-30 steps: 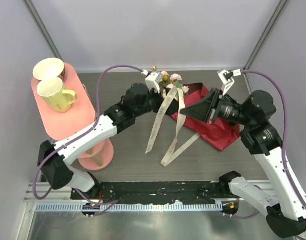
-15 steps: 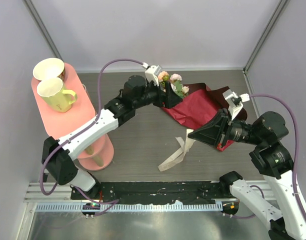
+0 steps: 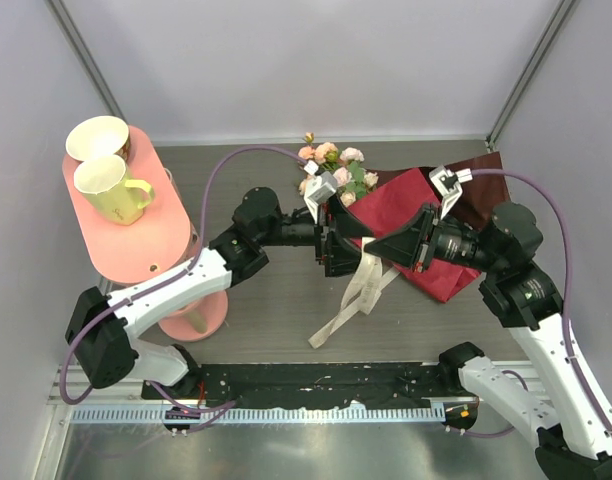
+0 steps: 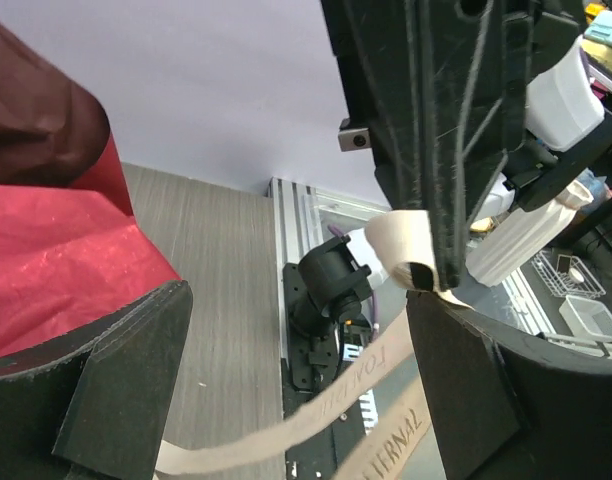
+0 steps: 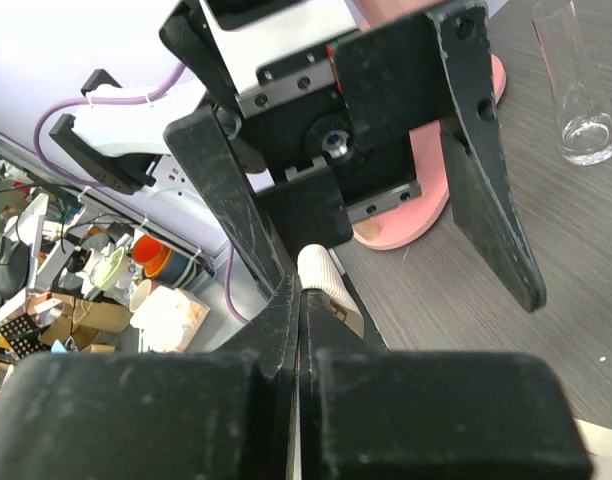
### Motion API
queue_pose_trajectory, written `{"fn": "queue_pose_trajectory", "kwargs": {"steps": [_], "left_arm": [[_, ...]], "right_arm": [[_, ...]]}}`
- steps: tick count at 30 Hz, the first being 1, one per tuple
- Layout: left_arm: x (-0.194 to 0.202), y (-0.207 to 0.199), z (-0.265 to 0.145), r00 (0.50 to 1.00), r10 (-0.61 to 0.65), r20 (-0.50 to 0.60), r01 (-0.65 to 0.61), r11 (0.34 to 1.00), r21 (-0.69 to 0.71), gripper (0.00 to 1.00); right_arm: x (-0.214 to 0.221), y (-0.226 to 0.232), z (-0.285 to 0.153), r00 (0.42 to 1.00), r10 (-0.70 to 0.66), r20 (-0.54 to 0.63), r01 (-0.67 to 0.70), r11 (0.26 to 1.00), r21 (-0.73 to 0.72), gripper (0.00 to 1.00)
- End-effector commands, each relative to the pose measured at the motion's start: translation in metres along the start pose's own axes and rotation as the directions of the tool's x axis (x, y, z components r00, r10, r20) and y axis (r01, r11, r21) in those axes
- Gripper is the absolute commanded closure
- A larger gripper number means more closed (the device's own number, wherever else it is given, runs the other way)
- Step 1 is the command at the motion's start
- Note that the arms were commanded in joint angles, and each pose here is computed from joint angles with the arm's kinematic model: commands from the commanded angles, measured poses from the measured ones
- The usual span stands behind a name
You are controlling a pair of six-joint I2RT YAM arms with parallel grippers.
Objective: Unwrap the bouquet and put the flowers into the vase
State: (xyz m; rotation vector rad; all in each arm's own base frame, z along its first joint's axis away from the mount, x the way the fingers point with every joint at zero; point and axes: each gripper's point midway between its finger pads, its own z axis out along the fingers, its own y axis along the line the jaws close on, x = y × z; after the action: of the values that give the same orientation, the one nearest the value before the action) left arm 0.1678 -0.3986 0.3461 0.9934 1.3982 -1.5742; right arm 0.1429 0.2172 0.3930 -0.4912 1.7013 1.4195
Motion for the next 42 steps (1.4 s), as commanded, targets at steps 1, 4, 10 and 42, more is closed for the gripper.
{"fn": "queue_pose_trajectory", "kwargs": {"steps": [1, 4, 10, 42], "left_arm": [[-0.016, -0.021, -0.005, 0.994, 0.105, 0.036, -0.108, 0.99, 0.093, 0.08], [-0.02, -0.026, -0.006, 0.995, 0.096, 0.035, -0.1, 0.988, 0.118, 0.09], [-0.022, -0.02, -0.016, 0.998, 0.051, 0.048, -0.054, 0.997, 0.059, 0.09], [-0.057, 0.007, -0.116, 0.991, 0.001, -0.136, -0.098, 0.699, -0.708, 1.0]], "right_arm": [[-0.005, 0.026, -0.013, 0.994, -0.11, 0.022, 0.111, 0.992, -0.058, 0.99], [0.009, 0.027, -0.022, 0.992, -0.127, 0.007, 0.127, 0.99, -0.055, 0.99], [0.025, 0.026, -0.032, 0.986, -0.166, -0.009, 0.166, 0.985, -0.05, 0.99], [-0.05, -0.036, -0.038, 0.955, -0.196, 0.223, 0.094, 0.911, 0.402, 0.11]]}}
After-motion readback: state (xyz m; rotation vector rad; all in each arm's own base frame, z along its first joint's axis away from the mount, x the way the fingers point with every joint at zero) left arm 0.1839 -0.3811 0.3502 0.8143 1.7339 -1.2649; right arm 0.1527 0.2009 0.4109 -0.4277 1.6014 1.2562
